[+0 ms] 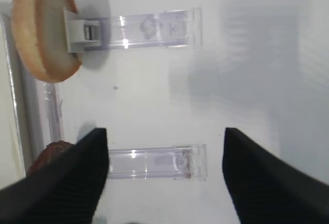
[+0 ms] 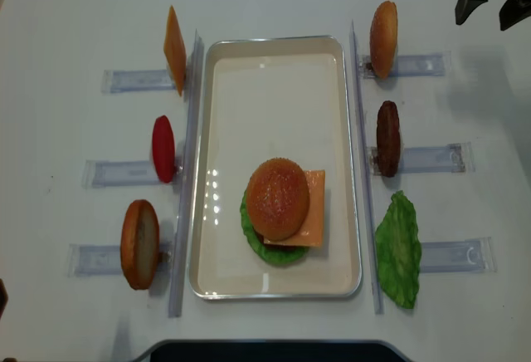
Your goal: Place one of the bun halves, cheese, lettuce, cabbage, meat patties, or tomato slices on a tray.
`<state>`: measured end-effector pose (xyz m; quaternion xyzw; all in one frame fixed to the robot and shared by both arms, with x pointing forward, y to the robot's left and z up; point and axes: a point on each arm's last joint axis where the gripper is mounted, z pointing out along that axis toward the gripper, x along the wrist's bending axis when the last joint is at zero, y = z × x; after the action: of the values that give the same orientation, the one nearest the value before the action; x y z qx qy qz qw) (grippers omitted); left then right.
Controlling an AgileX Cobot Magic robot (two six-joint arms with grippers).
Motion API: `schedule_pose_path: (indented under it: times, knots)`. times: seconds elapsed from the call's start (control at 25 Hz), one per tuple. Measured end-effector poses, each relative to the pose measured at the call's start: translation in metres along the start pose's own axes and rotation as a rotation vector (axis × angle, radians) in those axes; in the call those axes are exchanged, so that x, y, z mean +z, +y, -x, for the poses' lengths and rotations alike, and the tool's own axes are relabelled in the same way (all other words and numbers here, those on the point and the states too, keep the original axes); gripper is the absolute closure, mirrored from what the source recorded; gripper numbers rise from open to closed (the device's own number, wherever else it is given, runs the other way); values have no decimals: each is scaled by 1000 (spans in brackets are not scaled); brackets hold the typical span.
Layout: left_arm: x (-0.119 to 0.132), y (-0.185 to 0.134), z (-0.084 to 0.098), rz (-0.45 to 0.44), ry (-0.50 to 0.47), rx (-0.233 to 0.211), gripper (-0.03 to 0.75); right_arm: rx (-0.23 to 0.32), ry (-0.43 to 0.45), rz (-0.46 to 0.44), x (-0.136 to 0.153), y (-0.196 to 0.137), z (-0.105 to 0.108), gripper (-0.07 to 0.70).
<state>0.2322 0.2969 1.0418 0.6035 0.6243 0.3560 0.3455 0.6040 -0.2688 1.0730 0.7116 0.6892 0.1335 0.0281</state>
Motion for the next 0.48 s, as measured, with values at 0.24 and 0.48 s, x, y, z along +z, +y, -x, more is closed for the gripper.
schedule_pose_path:
  times: [0.24, 0.48]
  knots:
    - [0, 0, 0, 0, 0, 0, 716, 3, -16, 4, -2, 1, 12, 149]
    - [0, 0, 0, 0, 0, 0, 716, -7, -31, 3, -2, 1, 14, 149]
